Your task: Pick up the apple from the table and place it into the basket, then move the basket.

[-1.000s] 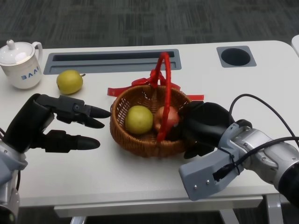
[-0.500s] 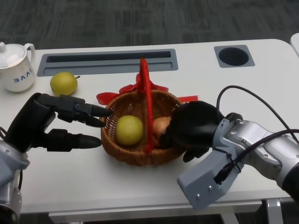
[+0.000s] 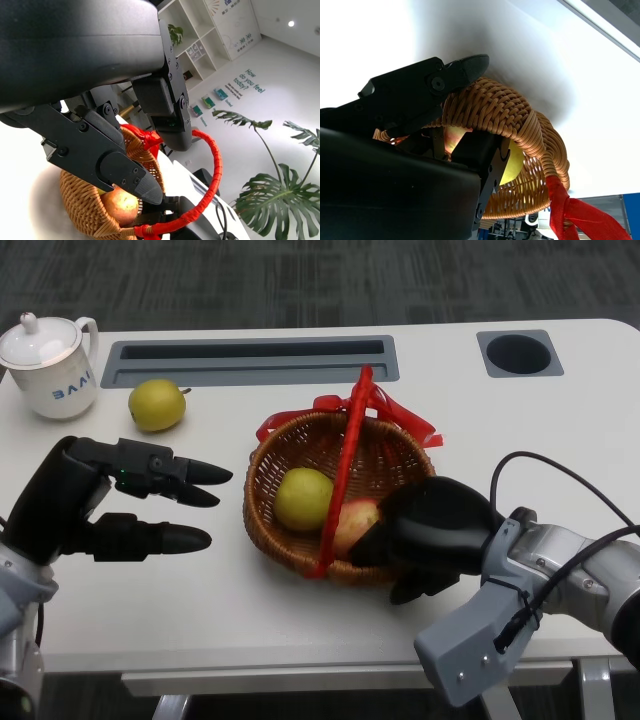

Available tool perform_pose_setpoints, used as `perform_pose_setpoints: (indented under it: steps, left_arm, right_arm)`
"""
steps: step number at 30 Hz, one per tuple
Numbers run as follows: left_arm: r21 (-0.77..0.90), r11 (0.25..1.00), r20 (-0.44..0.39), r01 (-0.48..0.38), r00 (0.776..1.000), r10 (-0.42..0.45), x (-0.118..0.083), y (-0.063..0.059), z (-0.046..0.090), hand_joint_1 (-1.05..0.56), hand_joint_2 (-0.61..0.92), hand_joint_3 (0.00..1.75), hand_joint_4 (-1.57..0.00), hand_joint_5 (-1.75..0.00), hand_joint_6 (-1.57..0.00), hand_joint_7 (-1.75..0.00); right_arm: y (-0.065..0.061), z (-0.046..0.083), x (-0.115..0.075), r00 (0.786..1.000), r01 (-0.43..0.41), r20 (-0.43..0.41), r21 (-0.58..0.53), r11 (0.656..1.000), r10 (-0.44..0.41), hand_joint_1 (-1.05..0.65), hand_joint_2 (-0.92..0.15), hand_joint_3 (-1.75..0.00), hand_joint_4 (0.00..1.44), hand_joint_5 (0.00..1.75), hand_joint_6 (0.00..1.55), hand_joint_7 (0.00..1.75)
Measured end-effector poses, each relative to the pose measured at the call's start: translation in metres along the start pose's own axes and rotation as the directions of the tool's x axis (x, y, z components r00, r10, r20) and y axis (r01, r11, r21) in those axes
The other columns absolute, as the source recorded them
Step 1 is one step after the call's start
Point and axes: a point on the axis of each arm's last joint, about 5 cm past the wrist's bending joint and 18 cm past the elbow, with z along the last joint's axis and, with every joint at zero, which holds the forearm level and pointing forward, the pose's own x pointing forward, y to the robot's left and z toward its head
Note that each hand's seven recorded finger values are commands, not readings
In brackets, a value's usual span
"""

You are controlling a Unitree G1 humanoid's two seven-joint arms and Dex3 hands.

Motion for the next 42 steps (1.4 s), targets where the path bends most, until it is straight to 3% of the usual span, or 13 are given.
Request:
perform_pose_setpoints:
  steps: [8, 10, 13, 17, 19, 33, 36, 40, 41, 42]
  left_arm:
    - [-0.006, 1.0, -0.001, -0.002, 1.0, 0.002, 0.0, 0.0, 0.0, -0.38, 0.73, 0.0, -1.28, -0.01, -1.13, 0.0]
    - [-0.007, 1.0, -0.001, 0.001, 1.0, -0.001, 0.0, 0.0, 0.0, -0.4, 0.73, 0.0, -1.28, -0.01, -1.13, 0.0]
    - [-0.007, 1.0, -0.001, 0.002, 1.0, -0.002, 0.0, 0.0, 0.0, -0.41, 0.73, 0.0, -1.29, -0.01, -1.13, 0.0]
    - [-0.007, 1.0, -0.001, 0.001, 1.0, -0.001, 0.0, 0.0, 0.0, -0.38, 0.72, 0.0, -1.29, -0.01, -1.14, 0.0]
    - [-0.007, 1.0, -0.001, 0.0, 1.0, 0.0, 0.0, 0.0, 0.0, -0.38, 0.72, 0.0, -1.28, -0.01, -1.14, 0.0]
    - [-0.006, 1.0, 0.0, 0.001, 1.0, -0.001, -0.001, 0.0, 0.0, -0.37, 0.72, 0.0, -1.29, -0.01, -1.15, 0.0]
    - [-0.004, 1.0, 0.003, 0.002, 1.0, -0.002, -0.001, 0.0, 0.0, -0.37, 0.72, 0.0, -1.29, -0.01, -1.15, 0.0]
    - [0.002, 1.0, 0.009, 0.002, 1.0, -0.002, -0.001, 0.0, 0.0, -0.37, 0.71, 0.0, -1.3, -0.01, -1.15, 0.0]
    - [0.004, 1.0, 0.01, 0.002, 1.0, -0.002, -0.001, 0.0, 0.0, -0.38, 0.71, 0.0, -1.3, -0.01, -1.15, 0.0]
    - [0.006, 1.0, 0.011, 0.002, 1.0, -0.002, -0.003, 0.0, 0.0, -0.38, 0.72, 0.0, -1.3, -0.01, -1.16, -0.01]
  right_arm:
    - [0.003, -0.007, -0.004, 1.0, 0.021, -0.01, 0.02, 1.0, -0.021, -0.41, -0.92, -0.1, 0.78, 1.75, 1.14, 0.1]
    - [0.003, -0.009, -0.005, 1.0, 0.022, -0.021, 0.016, 1.0, -0.022, -0.41, -0.92, -0.15, 0.79, 1.75, 1.03, 0.39]
    - [0.0, -0.013, -0.005, 0.999, 0.02, -0.04, 0.006, 1.0, -0.02, -0.42, -0.92, -0.21, 0.8, 1.75, 0.72, 1.1]
    - [-0.005, -0.019, -0.005, 0.997, 0.019, -0.081, 0.007, 1.0, -0.018, -0.44, -0.92, -0.25, 0.83, 1.75, 0.55, 1.55]
    - [-0.006, -0.023, -0.007, 0.994, 0.014, -0.107, 0.009, 1.0, -0.013, -0.46, -0.92, -0.28, 0.83, 1.75, 0.51, 1.69]
    - [-0.034, -0.054, -0.019, 0.948, -0.016, -0.319, -0.027, 1.0, 0.007, -0.45, -0.92, -0.28, 0.83, 1.75, 0.52, 1.75]
    - [-0.041, -0.063, -0.025, 0.924, -0.028, -0.383, -0.051, 0.998, 0.007, -0.46, -0.92, -0.27, 0.79, 1.75, 0.52, 1.75]
    - [-0.049, -0.071, -0.03, 0.876, -0.055, -0.482, -0.057, 0.997, 0.021, -0.43, -0.92, -0.28, 0.73, 1.75, 0.48, 1.74]
    - [-0.051, -0.073, -0.03, 0.862, -0.06, -0.506, -0.05, 0.997, 0.026, -0.43, -0.92, -0.27, 0.71, 1.75, 0.47, 1.7]
    - [-0.053, -0.075, -0.031, 0.848, -0.064, -0.529, -0.043, 0.997, 0.032, -0.43, -0.92, -0.26, 0.71, 1.71, 0.52, 1.55]
